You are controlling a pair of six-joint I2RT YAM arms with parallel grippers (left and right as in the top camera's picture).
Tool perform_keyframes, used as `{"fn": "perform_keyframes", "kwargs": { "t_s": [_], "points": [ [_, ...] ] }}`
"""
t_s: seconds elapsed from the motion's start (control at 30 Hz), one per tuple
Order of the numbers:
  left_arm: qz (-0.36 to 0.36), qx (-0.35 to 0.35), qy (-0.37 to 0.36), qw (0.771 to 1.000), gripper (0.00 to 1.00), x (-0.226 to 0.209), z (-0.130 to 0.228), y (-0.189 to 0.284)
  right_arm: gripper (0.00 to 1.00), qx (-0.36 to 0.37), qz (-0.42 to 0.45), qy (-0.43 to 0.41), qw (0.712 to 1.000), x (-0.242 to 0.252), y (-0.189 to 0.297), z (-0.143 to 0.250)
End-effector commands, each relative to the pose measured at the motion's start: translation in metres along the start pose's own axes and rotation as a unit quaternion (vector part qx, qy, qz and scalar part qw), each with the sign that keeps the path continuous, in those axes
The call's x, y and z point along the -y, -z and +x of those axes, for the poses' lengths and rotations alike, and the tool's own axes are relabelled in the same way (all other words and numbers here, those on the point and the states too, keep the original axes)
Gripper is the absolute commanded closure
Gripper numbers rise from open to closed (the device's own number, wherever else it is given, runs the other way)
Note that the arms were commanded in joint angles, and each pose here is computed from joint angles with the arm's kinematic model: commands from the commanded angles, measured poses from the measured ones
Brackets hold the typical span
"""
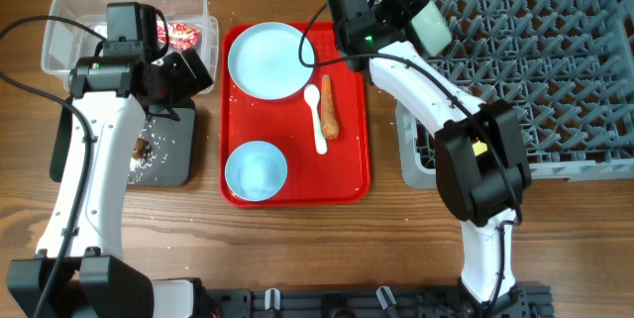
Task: Sort waste into correct bins and load items into the dishwasher rack
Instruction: 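Grasp the blue bowl with the right gripper and lift it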
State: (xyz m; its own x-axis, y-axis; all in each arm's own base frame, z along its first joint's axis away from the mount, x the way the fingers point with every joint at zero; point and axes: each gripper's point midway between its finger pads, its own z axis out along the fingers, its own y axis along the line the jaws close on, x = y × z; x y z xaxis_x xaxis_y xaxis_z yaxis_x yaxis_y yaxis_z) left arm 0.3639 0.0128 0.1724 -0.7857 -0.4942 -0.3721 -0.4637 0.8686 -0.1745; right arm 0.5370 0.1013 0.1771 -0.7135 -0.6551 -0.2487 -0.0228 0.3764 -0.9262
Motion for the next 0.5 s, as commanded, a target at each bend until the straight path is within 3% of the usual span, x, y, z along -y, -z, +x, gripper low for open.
{"fn": "perform_keyframes", "kwargs": {
  "t_s": [0.0, 0.17, 0.3, 0.37, 0.4, 0.43, 0.47],
  "points": [
    [-0.005, 0.004, 0.007, 1.000, 0.00, -0.004, -0.002, 0.000, 0.00, -0.010, 0.007, -0.002, 1.000, -0.004, -0.004, 0.004],
    [-0.005, 0.004, 0.007, 1.000, 0.00, -0.004, -0.002, 0.000, 0.00, 0.036, -0.024, -0.044, 0.998, 0.008, 0.030, -0.014],
    [-0.005, 0.004, 0.007, 1.000, 0.00, -0.004, -0.002, 0.000, 0.00, 0.091, -0.191, -0.081, 0.974, -0.013, 0.082, -0.021],
    [-0.005, 0.004, 0.007, 1.000, 0.00, -0.004, -0.002, 0.000, 0.00, 0.114, -0.358, -0.069, 0.924, -0.046, 0.135, -0.015],
    [-0.005, 0.004, 0.007, 1.000, 0.00, -0.004, -0.002, 0.000, 0.00, 0.127, -0.454, -0.061, 0.880, -0.063, 0.170, -0.012],
    [-0.005, 0.004, 0.007, 1.000, 0.00, -0.004, -0.002, 0.000, 0.00, 0.147, -0.565, -0.052, 0.810, -0.079, 0.214, -0.011],
    [-0.005, 0.004, 0.007, 1.000, 0.00, -0.004, -0.002, 0.000, 0.01, 0.154, -0.624, -0.055, 0.764, -0.086, 0.239, -0.011]
  ]
}}
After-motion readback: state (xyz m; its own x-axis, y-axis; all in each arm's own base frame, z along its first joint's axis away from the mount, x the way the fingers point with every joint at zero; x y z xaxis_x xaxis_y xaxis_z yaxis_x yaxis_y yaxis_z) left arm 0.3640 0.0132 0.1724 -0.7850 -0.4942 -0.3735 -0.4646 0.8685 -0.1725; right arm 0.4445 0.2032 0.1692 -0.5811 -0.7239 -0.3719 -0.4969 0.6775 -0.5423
